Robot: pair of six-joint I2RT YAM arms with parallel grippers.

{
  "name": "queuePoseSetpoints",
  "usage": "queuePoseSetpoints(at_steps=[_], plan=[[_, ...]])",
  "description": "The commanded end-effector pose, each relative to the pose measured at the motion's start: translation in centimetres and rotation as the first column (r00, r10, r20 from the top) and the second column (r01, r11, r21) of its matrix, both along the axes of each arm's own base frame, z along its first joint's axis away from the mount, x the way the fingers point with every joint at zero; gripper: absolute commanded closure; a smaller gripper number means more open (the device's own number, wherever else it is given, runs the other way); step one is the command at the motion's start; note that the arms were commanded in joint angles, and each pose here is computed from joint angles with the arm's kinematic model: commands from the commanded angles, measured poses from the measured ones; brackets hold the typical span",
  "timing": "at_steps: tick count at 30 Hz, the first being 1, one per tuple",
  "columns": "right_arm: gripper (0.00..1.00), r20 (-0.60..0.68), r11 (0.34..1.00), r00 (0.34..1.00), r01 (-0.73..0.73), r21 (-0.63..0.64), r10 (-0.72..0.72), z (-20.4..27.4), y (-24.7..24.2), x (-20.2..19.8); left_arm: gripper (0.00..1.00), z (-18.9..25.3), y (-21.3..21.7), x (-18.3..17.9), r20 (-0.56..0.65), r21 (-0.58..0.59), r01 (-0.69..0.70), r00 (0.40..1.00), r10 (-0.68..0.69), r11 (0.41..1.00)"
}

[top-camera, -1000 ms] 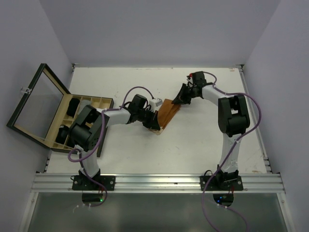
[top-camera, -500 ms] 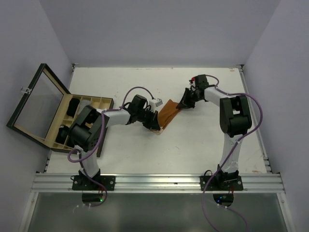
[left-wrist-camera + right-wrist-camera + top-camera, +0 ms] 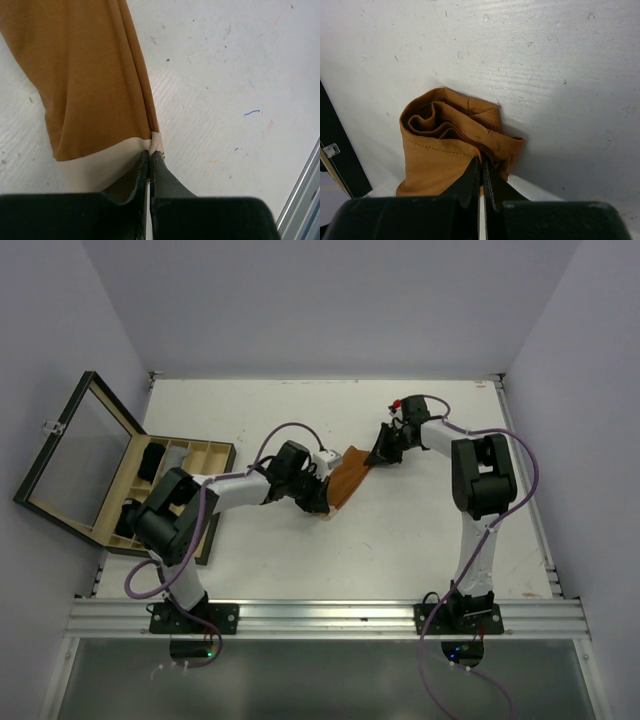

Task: Roll the underwear
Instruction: Fold the underwear

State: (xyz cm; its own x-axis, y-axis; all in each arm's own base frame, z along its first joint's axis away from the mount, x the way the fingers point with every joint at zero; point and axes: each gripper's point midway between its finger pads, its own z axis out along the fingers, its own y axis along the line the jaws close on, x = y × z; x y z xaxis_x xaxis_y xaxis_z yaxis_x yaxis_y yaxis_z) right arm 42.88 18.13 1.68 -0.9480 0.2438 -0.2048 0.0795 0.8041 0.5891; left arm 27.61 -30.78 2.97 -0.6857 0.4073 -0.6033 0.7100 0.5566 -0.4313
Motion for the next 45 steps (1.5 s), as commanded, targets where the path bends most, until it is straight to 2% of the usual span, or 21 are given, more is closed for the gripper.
queuePoseSetpoints(at_steps=[1,13,18,21,23,24,26,27,30,34,38,41,43,44,45], plan=[[1.0,0.003,0.992,1.0,0.015,-0.128,-0.015,-3.6,-2.2,0.7,1.0,-0.7,2.2,-3.2,-0.012,0.133,0.054,0.999,-0.053,0.99],[1.0,0.007,0.993,1.0,0.014,-0.115,-0.013,-3.2,-1.9,0.8,1.0,-1.0,-0.4,-4.2,-0.017,0.099,0.102,0.995,-0.101,0.99],[1.0,0.002,0.993,1.0,0.004,-0.114,-0.004,-3.2,-1.9,0.7,1.0,-4.0,0.1,-4.4,-0.084,0.157,0.078,0.994,-0.065,0.984],[0.92,0.038,0.996,0.999,-0.001,-0.085,0.005,-1.4,-1.4,1.4,1.0,-5.5,0.8,-4.6,-0.122,0.19,0.07,0.991,-0.047,0.979],[0.91,0.066,0.998,0.998,-0.005,-0.064,0.009,0.0,-1.0,1.9,0.9,-6.1,1.0,-4.6,-0.141,0.197,0.068,0.989,-0.04,0.978],[0.9,0.078,0.999,0.997,-0.009,-0.054,0.013,0.5,-0.8,2.2,0.8,-6.0,0.9,-4.4,-0.141,0.195,0.065,0.989,-0.038,0.979],[0.89,0.072,0.999,0.997,-0.013,-0.041,0.016,0.9,-0.6,2.1,0.7,-5.6,0.7,-4.3,-0.141,0.185,0.068,0.989,-0.042,0.98],[0.9,0.079,0.999,0.997,-0.016,-0.04,0.019,1.1,-0.6,2.3,0.63,-5.1,0.5,-4.1,-0.131,0.172,0.071,0.99,-0.049,0.983],[0.91,0.085,0.999,0.996,-0.036,-0.04,0.039,0.9,-0.5,2.4,0.51,-2.3,-0.5,-3.9,-0.085,0.112,0.097,0.993,-0.087,0.989],[0.94,0.077,0.998,0.995,-0.054,-0.042,0.057,-0.2,-0.4,2.7,0.51,4.4,-1.9,-4.0,0.039,-0.001,0.158,0.987,-0.158,0.987],[0.94,0.07,0.997,0.995,-0.064,-0.051,0.068,-1.4,-0.4,2.8,0.27,9.6,-2.3,-3.2,0.145,-0.037,0.188,0.973,-0.181,0.981],[0.94,0.071,0.995,0.994,-0.072,-0.065,0.077,-1.9,-0.6,2.9,0.14,11.4,-1.8,-2.1,0.198,-0.038,0.178,0.966,-0.167,0.983],[0.95,0.072,0.994,0.994,-0.081,-0.072,0.086,-2.1,-0.6,2.8,0.12,11.4,-1.8,-1.1,0.187,-0.06,0.162,0.971,-0.148,0.985],[0.95,0.077,0.994,0.993,-0.083,-0.073,0.088,-2.1,-0.6,2.9,0.22,11.8,-1.5,-0.1,0.183,-0.078,0.15,0.974,-0.134,0.986],[0.95,0.075,0.993,0.993,-0.087,-0.074,0.092,-2.2,-0.7,2.9,0.29,11.0,-1.8,0.0,0.116,-0.116,0.152,0.983,-0.139,0.982]])
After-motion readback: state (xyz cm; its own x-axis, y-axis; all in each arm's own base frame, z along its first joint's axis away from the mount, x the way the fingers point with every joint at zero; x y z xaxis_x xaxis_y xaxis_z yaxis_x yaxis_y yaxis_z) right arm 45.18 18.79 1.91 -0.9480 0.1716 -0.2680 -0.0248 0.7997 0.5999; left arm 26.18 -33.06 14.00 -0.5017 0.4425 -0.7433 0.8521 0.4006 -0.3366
